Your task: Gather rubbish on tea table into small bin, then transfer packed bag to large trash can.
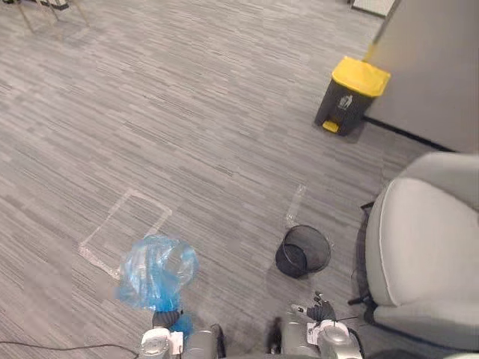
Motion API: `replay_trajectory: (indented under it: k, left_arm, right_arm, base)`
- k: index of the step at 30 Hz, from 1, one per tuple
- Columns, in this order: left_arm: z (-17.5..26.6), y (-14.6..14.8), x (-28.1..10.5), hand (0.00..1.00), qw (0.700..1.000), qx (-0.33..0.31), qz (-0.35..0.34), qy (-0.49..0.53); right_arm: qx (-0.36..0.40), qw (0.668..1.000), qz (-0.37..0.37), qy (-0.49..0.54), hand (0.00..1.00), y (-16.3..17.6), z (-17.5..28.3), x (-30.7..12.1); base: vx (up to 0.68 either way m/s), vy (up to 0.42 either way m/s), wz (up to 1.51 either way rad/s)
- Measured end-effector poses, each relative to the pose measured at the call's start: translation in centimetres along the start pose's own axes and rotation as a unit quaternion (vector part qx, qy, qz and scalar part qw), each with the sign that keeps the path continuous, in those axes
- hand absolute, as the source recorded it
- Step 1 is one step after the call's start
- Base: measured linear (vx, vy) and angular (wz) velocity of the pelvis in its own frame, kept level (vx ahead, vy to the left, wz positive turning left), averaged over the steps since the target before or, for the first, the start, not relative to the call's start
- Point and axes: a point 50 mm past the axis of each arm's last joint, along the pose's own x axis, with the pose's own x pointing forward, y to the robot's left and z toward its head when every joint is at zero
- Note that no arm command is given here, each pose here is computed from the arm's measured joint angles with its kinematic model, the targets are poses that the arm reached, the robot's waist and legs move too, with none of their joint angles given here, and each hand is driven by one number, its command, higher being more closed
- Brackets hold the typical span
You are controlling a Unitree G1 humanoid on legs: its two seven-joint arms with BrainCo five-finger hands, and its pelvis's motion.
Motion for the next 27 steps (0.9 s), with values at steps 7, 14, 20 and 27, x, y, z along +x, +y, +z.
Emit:
replay_trajectory:
  k: [7,14,20,27]
  left_arm:
    - [2.1,-3.0,0.2,1.00,0.998,-0.038,-0.029,-0.029]
    - [2.6,-2.6,0.1,1.00,0.997,-0.071,-0.014,-0.039]
    - [1.7,-2.7,0.2,1.00,0.998,-0.067,-0.015,-0.015]
    - [1.7,-2.8,0.3,1.00,0.998,-0.050,-0.020,-0.014]
  right_arm:
    - [0.029,0.999,-0.026,-0.001,0.00,-1.5,-0.4,-0.2]
    - [0.037,0.999,0.001,-0.026,0.00,0.8,1.0,-0.4]
    - [0.053,0.998,-0.013,0.002,0.00,0.6,0.0,-0.4]
    - [0.030,1.000,0.003,0.004,0.00,1.2,-0.2,-0.5]
  base:
    - [0.57,-0.075,0.56]
    - [0.43,-0.002,-0.39]
    - [0.42,0.323,-0.90]
    - [0.26,0.250,-0.71]
